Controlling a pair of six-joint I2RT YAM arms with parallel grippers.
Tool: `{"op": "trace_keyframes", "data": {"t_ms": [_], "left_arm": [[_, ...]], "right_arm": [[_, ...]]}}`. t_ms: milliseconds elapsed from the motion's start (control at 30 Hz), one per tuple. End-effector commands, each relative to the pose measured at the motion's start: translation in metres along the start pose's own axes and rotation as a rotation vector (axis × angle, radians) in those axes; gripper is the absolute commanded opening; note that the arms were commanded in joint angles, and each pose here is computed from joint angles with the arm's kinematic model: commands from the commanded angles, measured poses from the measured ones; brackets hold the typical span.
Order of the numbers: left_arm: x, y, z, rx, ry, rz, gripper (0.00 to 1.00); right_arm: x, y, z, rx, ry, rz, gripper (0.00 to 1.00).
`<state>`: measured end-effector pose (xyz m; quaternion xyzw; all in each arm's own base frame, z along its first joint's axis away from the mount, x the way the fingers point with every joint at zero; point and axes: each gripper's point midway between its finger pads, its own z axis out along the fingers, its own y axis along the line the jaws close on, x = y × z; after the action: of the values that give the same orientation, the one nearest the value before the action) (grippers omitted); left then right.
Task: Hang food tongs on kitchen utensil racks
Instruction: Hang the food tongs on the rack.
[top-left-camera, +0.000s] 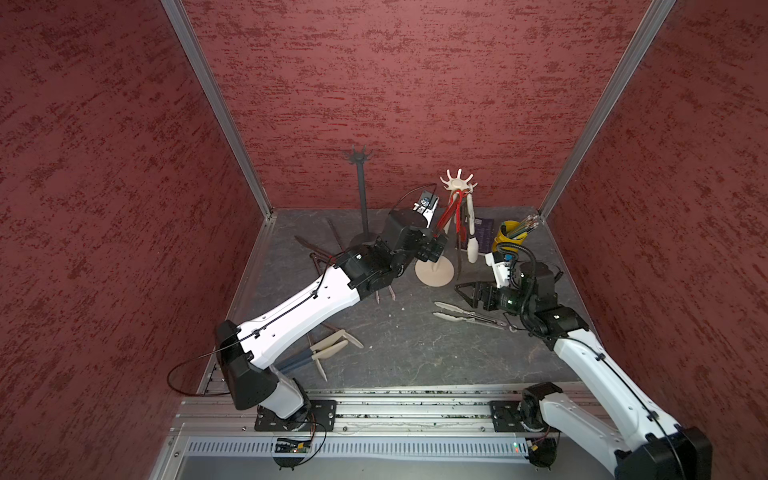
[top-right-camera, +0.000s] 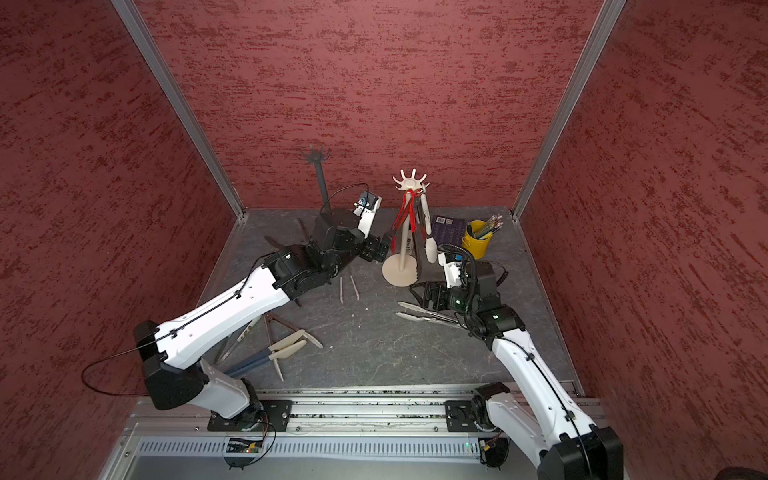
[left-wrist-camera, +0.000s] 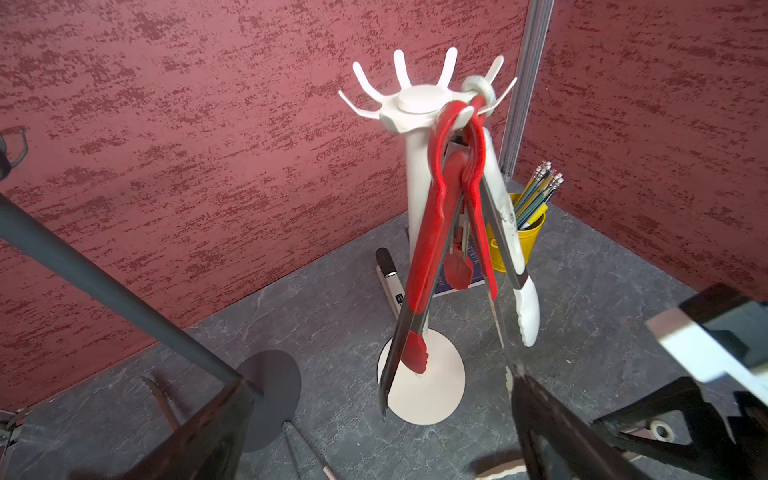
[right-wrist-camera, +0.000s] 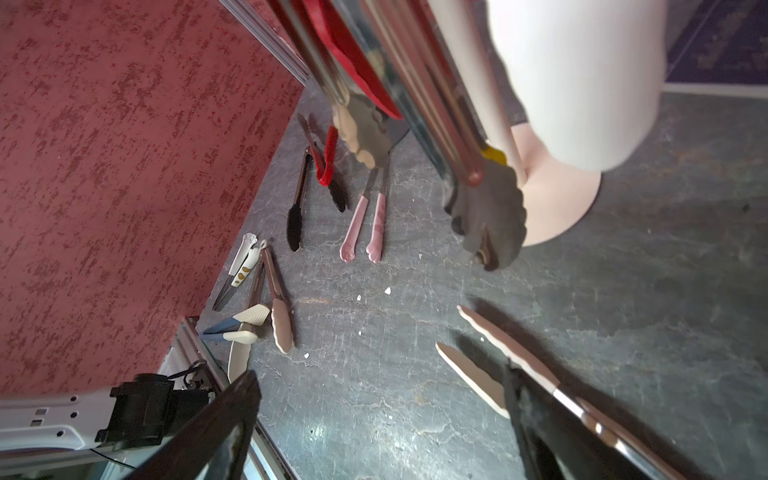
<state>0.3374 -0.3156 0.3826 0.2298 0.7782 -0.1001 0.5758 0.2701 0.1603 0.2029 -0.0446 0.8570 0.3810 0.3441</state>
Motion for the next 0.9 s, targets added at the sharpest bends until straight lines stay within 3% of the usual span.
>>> {"op": "trace_keyframes", "data": {"t_ms": [0,500,867], "left_arm": [[-0.01,-0.002,-0.017,0.047,-0.047,-0.043,1.0],[0.011,0.004,-0.071,0.118,-0.071,-0.047,1.0],[0.032,0.006,-0.086,0.144,-0.029,-0.042,1.0]], "right_arm": [[0.0,-0.006,-0.001,0.05,0.016,0.12,0.91],[0.042,-0.027,-0.003,0.148,0.101,0.558,0.8],[0.085,-0.054,0.0,0.232,0.15,0.708,0.77]]}}
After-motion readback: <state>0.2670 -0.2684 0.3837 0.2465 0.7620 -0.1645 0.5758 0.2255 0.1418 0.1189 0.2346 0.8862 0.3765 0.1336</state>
